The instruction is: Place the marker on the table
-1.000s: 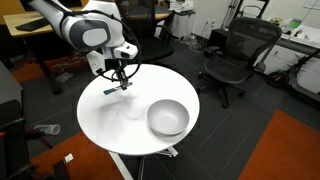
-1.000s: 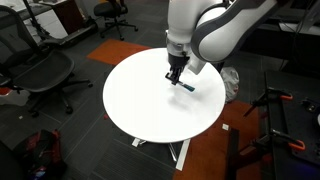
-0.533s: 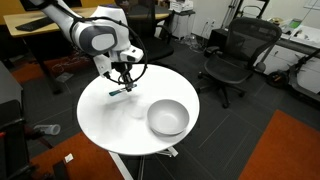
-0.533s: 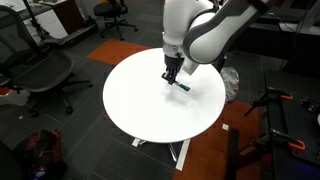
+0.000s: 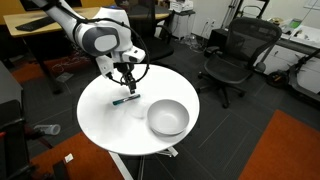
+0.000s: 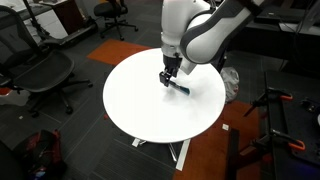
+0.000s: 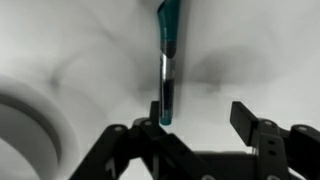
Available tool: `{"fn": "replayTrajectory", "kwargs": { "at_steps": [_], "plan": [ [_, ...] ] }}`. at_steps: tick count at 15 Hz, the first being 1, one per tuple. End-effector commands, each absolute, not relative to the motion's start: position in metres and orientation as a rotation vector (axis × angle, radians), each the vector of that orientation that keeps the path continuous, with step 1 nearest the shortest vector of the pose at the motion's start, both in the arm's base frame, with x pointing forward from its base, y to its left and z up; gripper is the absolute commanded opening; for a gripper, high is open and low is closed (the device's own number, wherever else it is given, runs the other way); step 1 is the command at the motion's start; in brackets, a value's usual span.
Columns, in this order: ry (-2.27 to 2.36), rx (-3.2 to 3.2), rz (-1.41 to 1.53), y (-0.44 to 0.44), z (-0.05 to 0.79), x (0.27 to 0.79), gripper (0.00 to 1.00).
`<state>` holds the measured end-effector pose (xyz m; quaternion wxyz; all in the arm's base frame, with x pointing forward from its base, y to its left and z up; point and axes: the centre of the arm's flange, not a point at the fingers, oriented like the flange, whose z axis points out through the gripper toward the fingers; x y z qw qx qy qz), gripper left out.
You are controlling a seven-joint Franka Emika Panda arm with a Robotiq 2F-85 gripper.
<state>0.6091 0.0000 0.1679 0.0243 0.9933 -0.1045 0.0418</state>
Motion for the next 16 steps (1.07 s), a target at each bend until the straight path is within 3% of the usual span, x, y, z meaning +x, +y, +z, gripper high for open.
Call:
{"fn": "replayTrajectory", "kwargs": {
  "at_steps": [1, 16],
  "plan": [
    [-0.333, 3.072, 0.134, -0.003, 0.181, 0.604, 1.0],
    [-0.288, 3.058, 0.199, -0.006, 0.271, 0.538, 1.0]
  ]
}}
